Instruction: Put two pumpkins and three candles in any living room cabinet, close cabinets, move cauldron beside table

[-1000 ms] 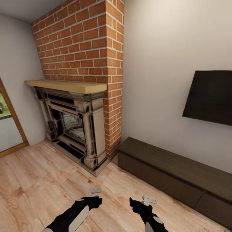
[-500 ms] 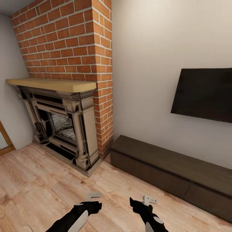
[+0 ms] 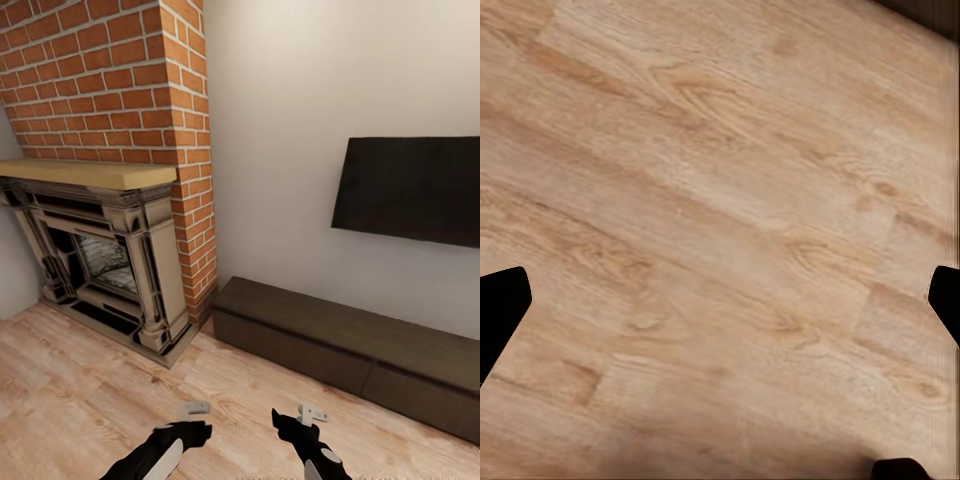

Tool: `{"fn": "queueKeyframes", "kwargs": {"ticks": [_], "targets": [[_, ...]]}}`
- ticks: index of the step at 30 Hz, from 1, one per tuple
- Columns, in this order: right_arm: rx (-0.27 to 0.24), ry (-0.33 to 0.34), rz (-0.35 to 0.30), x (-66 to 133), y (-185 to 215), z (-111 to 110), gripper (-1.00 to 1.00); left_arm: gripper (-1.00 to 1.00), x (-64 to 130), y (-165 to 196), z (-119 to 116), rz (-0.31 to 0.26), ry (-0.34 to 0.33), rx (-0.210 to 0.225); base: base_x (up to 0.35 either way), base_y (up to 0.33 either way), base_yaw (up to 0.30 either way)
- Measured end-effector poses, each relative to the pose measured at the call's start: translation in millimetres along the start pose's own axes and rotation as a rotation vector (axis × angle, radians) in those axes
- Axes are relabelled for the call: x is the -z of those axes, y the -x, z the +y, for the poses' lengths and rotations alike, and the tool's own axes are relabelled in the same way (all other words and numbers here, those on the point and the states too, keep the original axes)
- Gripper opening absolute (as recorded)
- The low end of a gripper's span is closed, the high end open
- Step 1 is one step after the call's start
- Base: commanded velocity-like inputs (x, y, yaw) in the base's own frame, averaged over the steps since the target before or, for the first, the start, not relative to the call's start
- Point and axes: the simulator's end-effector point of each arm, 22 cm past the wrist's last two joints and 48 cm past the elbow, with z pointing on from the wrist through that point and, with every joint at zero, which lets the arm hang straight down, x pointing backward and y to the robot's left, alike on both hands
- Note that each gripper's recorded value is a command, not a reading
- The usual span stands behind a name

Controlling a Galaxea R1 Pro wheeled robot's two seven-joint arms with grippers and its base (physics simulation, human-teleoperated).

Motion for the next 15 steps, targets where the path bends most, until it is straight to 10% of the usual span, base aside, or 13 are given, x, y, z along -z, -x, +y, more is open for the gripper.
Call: {"fn": "queueKeyframes", "kwargs": {"ticks": [15], "targets": [[-0.006,-0.013,0.022,-1.8,-11.9,-5.8,1.0,1.0,-5.0,11.3,9.4,-0.084,0.015,0.017,0.001,0.161,-0.215]]}}
